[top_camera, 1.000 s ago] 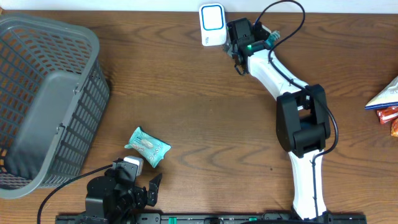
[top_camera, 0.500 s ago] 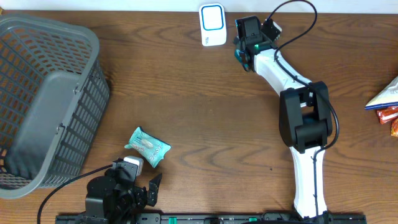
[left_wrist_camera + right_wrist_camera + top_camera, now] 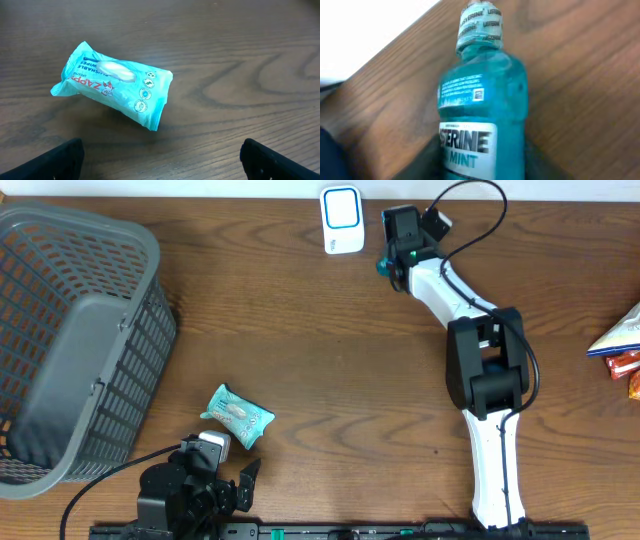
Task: Scan the item barcode
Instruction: 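Carry the bottle right and drop it near the right table edge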
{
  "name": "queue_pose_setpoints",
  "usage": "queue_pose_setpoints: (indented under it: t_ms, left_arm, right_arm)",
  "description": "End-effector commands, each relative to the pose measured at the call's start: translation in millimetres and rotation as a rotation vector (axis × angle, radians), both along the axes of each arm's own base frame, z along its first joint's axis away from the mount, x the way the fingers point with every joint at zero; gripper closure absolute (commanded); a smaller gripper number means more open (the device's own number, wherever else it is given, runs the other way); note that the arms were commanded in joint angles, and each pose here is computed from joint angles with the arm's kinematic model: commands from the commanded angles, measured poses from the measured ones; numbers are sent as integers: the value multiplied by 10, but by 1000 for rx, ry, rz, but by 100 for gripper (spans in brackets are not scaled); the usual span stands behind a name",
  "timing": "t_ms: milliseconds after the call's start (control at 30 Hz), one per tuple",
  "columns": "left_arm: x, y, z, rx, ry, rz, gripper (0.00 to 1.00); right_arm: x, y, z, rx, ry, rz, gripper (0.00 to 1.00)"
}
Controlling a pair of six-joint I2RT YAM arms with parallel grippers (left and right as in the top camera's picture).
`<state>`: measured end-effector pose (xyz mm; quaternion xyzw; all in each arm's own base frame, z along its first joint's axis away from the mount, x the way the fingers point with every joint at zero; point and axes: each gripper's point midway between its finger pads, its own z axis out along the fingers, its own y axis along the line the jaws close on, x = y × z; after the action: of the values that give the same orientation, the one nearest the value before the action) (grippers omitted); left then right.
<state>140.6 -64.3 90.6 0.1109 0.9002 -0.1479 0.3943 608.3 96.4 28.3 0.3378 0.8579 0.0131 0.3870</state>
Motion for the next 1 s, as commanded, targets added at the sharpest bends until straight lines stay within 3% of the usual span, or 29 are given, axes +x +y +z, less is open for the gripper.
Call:
queue_pose_setpoints:
  t_ms: [0, 267, 500, 600, 700, 733, 767, 800, 967]
  left_arm:
    - [-21, -5, -9, -3, 7, -3, 1]
    - [-21, -5, -9, -3, 7, -3, 1]
    - [-21, -5, -9, -3, 7, -3, 1]
    - [-21, -5, -9, -3, 7, -3, 1]
    - [-21, -5, -9, -3, 7, -3, 1]
    - [-21, -6, -9, -3, 7, -3, 1]
    - [-21, -5, -9, -3, 7, -3, 1]
    - [-21, -5, -9, -3, 7, -3, 1]
    - [-21, -5, -9, -3, 7, -3, 1]
  right_arm:
    - [-395, -84, -789, -83, 255, 125, 86]
    - [-502, -191, -824, -15, 342, 197, 87]
    - [-554, -94, -900, 32, 367, 230, 67]
    - [-564, -44, -966, 30, 371, 239, 66]
    - [-548, 19, -1061, 31, 364, 250, 71]
    - [-551, 30, -1095, 32, 365, 252, 79]
    - [-539, 48, -1129, 32, 360, 255, 96]
    - [-537, 52, -1167, 32, 359, 256, 99]
    - [-362, 59, -1008, -12, 290, 323, 99]
